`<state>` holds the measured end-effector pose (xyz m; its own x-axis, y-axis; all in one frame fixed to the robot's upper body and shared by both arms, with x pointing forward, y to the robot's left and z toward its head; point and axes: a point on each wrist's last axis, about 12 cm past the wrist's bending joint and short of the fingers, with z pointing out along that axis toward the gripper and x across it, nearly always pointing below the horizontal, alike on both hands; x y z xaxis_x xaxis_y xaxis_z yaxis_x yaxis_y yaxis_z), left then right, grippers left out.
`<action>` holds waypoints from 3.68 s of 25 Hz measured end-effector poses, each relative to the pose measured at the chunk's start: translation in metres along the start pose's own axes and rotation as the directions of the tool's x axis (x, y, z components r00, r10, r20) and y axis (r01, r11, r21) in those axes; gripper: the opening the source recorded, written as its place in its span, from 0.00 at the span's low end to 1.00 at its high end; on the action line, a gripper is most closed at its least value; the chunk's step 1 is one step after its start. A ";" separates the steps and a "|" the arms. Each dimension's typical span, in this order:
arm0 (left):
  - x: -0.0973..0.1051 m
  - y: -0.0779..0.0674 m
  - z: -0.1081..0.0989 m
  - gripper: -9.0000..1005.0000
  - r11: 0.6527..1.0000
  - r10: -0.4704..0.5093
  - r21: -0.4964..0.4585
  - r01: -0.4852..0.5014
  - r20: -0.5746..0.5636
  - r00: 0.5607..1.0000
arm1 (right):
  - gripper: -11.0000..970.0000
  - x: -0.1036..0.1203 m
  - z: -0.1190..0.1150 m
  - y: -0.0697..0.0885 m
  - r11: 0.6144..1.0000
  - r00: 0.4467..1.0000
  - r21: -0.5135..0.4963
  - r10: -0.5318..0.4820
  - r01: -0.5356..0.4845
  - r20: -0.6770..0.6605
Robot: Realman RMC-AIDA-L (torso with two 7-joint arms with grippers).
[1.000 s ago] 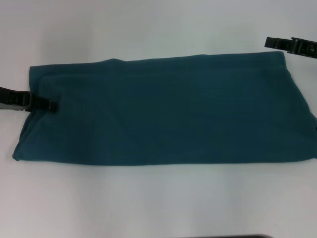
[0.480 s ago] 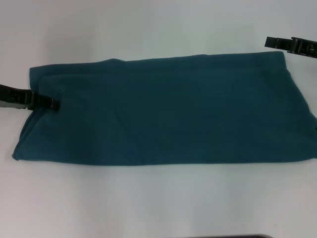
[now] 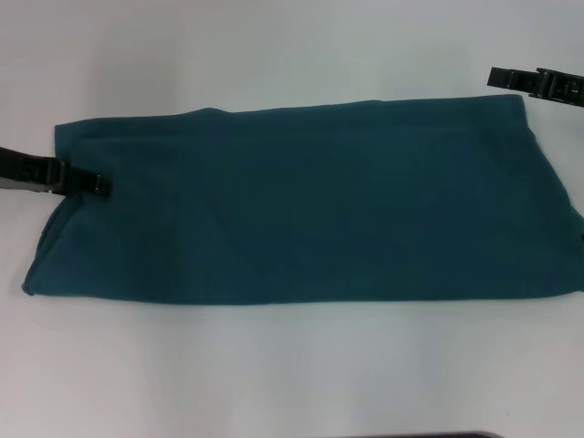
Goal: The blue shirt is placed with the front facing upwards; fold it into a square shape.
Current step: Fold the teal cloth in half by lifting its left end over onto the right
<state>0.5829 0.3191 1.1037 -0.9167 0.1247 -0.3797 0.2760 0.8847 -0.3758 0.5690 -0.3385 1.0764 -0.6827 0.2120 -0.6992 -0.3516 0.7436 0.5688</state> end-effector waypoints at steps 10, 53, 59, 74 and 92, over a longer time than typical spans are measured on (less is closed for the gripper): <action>0.005 0.013 -0.009 0.66 0.998 -0.035 -0.046 0.036 0.015 0.999 | 0.18 0.001 0.000 0.000 1.000 1.000 -0.001 0.002 -0.002 -0.001; 0.003 -0.003 0.002 0.64 1.000 0.009 -0.012 -0.009 -0.022 1.000 | 0.19 0.001 0.000 0.000 1.000 1.000 -0.003 0.002 -0.002 -0.002; 0.004 -0.002 0.002 0.63 1.000 0.008 -0.015 -0.009 -0.020 1.000 | 0.19 0.000 0.000 0.000 1.000 1.000 -0.003 0.001 -0.001 -0.001; 0.008 0.004 -0.001 0.62 0.999 -0.006 -0.034 0.005 -0.028 1.000 | 0.19 0.000 0.000 0.000 1.000 1.000 -0.003 0.000 0.000 -0.001; 0.005 -0.004 0.001 0.60 1.000 0.023 -0.007 -0.024 -0.045 0.999 | 0.19 0.000 0.000 0.000 1.000 1.000 -0.003 0.000 0.000 -0.001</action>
<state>0.5778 0.3158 1.1027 -0.9220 0.1653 -0.3501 0.2957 0.8845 -0.3609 0.5686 -0.3385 1.0766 -0.6833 0.2115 -0.6988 -0.3532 0.7419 0.5699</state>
